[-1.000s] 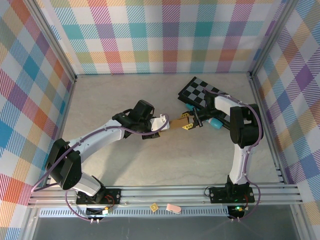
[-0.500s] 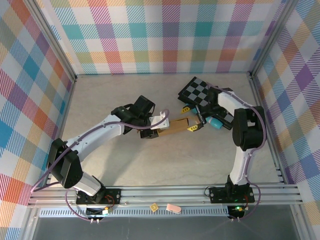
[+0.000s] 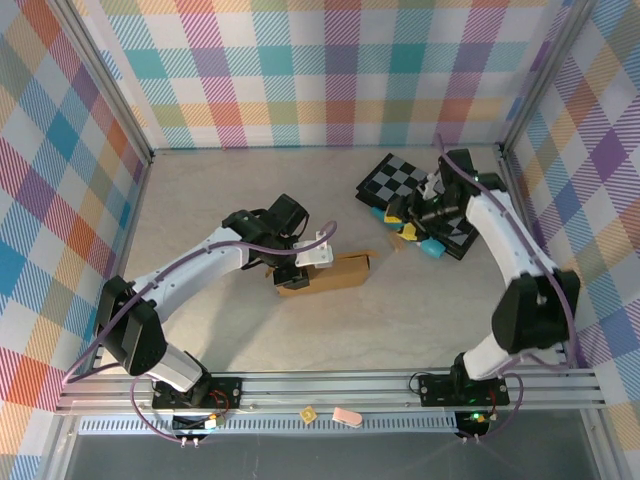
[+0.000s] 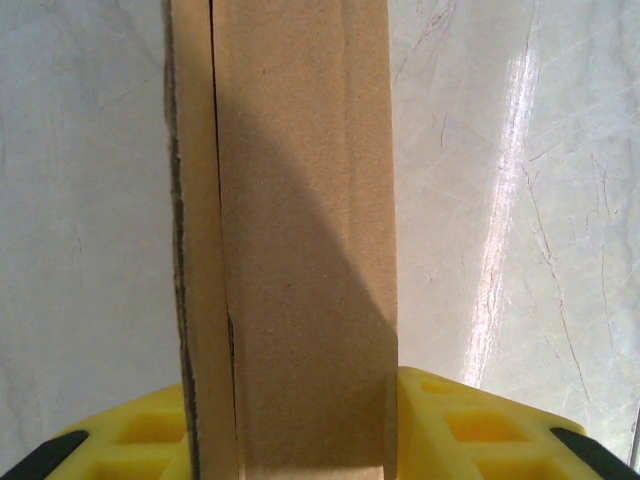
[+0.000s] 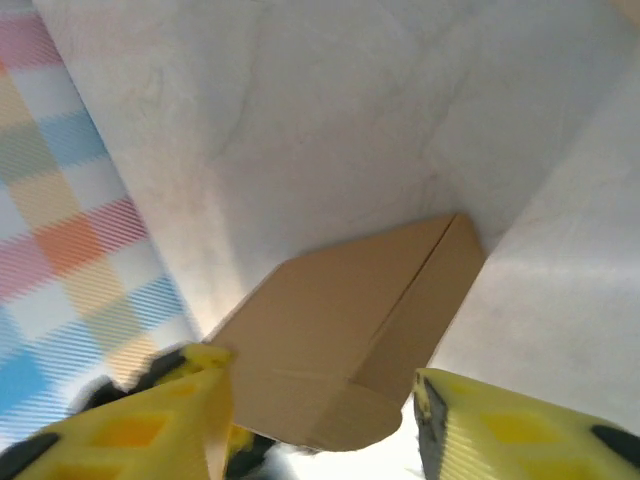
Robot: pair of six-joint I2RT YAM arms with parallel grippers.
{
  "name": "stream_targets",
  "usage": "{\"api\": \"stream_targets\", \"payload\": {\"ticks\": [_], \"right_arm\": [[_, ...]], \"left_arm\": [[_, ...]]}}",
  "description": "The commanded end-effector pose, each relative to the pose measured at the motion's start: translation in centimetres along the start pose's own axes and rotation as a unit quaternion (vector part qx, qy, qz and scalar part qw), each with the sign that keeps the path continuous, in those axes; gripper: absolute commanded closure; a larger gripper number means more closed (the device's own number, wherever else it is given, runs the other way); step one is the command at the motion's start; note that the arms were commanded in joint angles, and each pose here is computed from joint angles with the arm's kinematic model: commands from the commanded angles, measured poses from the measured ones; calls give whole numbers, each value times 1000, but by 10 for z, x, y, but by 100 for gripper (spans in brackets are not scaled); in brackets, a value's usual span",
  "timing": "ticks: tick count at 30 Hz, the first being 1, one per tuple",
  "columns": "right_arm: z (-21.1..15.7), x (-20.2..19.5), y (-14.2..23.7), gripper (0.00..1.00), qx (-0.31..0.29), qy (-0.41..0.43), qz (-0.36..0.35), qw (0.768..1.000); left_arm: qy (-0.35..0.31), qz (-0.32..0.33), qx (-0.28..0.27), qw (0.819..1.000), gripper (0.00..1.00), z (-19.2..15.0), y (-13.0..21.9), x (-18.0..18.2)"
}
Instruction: Fold the paper box
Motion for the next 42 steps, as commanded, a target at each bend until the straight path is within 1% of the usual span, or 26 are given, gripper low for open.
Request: {"api": "stream_targets", "payload": {"ticks": [1, 2, 3, 5, 8, 10, 13, 14, 17, 20, 26, 35, 40, 42], "right_arm": [[-23, 12, 4, 58, -77, 213, -5, 974], [-32, 14, 2, 60, -82, 265, -10, 961], [-40, 14, -1, 61, -83, 305, -21, 949], [-46, 13, -5, 60, -80, 344, -41, 935], [-47, 11, -7, 58, -76, 373, -48, 923], [-47, 12, -9, 57, -58, 394, -46, 916], [-43, 10, -16, 56, -28, 408, -97, 907], [-43, 10, -17, 55, -31, 420, -108, 901], [-46, 16, -20, 54, -23, 432, -103, 896], [-52, 19, -26, 54, -14, 457, -116, 882], [-55, 25, -31, 53, -4, 474, -110, 873], [-52, 27, -44, 56, 11, 479, -135, 867], [-52, 26, -47, 59, 12, 477, -145, 867], [-53, 27, -47, 63, 12, 478, -144, 867]], "left_arm": [[15, -18, 3, 1000, 60, -4, -6, 0], [15, -16, 4, 1000, 60, -5, -8, 1], [16, -11, 4, 1000, 60, -6, -9, 2], [16, -3, 6, 1000, 59, -7, -11, 5], [16, 1, 6, 1000, 59, -8, -12, 9], [19, 2, 5, 1000, 59, -8, -13, 12], [21, 0, 4, 1000, 58, -9, -14, 15], [21, -1, 3, 1000, 58, -9, -14, 15], [22, -2, 1, 1000, 58, -10, -14, 16], [23, -2, 0, 1000, 58, -11, -14, 17], [24, 0, -2, 1000, 57, -11, -15, 19], [31, 2, -6, 1000, 57, -14, -14, 18], [38, 3, -12, 999, 57, -15, -14, 18], [39, 3, -12, 999, 57, -16, -14, 18]]}}
Point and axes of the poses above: each hand's point on the last joint's axis, 136 mm out from that joint toward the fingers, its own y axis back along the fingers, its own x axis along the line the jaws close on, z = x × y, the point moved 10 cm from there along y, back along the fingers, and after that the axes turned 9 degrees about -y, right-handed, at the moved point
